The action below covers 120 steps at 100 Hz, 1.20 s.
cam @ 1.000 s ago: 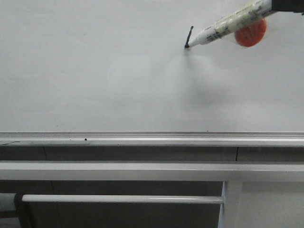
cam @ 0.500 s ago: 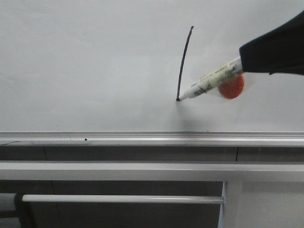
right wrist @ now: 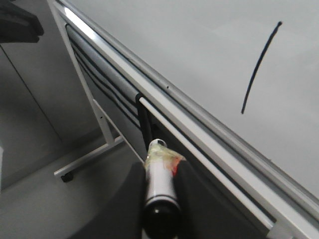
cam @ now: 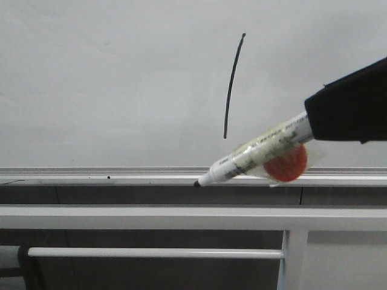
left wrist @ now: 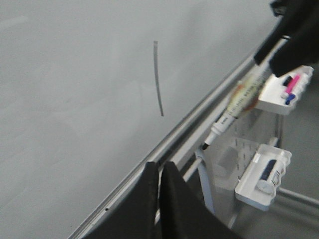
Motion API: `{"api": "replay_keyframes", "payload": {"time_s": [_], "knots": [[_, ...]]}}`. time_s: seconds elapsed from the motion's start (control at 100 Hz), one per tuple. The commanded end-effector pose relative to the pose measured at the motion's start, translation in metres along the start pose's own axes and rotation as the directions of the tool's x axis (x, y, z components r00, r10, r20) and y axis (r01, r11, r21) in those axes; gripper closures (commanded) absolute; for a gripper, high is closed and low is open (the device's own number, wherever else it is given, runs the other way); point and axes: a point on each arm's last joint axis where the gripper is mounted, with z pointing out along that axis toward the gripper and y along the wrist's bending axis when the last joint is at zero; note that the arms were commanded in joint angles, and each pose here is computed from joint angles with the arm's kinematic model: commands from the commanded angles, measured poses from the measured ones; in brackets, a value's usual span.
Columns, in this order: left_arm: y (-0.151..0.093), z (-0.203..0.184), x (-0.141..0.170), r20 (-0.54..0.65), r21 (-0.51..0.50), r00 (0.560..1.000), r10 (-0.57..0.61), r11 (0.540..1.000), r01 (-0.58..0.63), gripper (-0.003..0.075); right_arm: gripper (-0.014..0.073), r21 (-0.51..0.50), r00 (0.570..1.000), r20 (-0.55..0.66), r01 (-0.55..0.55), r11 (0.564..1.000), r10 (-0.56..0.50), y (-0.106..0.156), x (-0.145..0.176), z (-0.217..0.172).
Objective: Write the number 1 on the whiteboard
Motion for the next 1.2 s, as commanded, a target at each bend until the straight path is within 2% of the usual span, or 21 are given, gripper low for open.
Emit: {"api": "replay_keyframes", "payload": {"time_s": [0.0, 0.09, 0.14, 0.21, 0.28, 0.35, 0.44, 0.63, 0.95, 1.19], "knots": [[0.000, 0.001, -0.009, 0.023, 0.015, 0.996, 0.087, 0.996, -0.088, 0.0738, 0.0638, -0.007, 1.000, 0.022, -0.005, 1.000, 0.006, 0.000, -0.009, -0.001], [-0.001, 0.002, -0.010, 0.031, 0.019, 0.985, 0.167, 0.986, -0.168, 0.0694, 0.0638, -0.032, 1.000, 0.002, -0.006, 0.999, 0.006, 0.002, -0.011, 0.002], [-0.001, 0.002, -0.011, 0.040, 0.017, 0.976, 0.214, 0.976, -0.215, 0.0630, 0.0638, -0.047, 1.000, 0.001, -0.004, 0.999, 0.004, 0.003, -0.016, 0.003], [0.000, 0.002, -0.013, 0.049, 0.005, 0.970, 0.238, 0.971, -0.238, 0.0486, 0.0638, -0.060, 1.000, 0.005, -0.002, 0.998, 0.002, 0.004, -0.025, 0.006], [0.003, 0.002, -0.015, 0.065, -0.034, 0.969, 0.238, 0.971, -0.236, 0.0310, 0.0638, -0.071, 1.000, 0.005, 0.000, 0.998, 0.001, 0.004, -0.034, 0.010], [0.005, 0.002, -0.017, 0.079, -0.065, 0.966, 0.246, 0.968, -0.241, 0.0235, 0.0638, -0.091, 1.000, -0.012, -0.001, 0.996, 0.000, 0.005, -0.040, 0.015], [0.006, 0.003, -0.019, 0.086, -0.081, 0.955, 0.284, 0.957, -0.277, 0.0260, 0.0638, -0.099, 1.000, -0.031, -0.005, 0.995, 0.002, 0.004, -0.046, 0.024], [0.001, 0.020, -0.008, -0.002, -0.016, 0.941, 0.338, 0.941, -0.338, 0.0336, 0.0638, -0.107, 0.999, -0.036, -0.005, 0.994, 0.001, 0.002, -0.061, 0.037], [0.005, 0.062, -0.017, -0.072, -0.058, 0.933, 0.352, 0.933, -0.356, 0.0336, 0.0638, -0.101, 1.000, -0.029, -0.006, 0.995, 0.003, 0.001, -0.065, 0.039], [0.000, 0.077, -0.022, -0.088, -0.026, 0.930, 0.357, 0.933, -0.360, 0.0336, 0.0638, -0.097, 1.000, -0.015, -0.003, 0.995, 0.002, 0.001, -0.069, 0.038]]}}
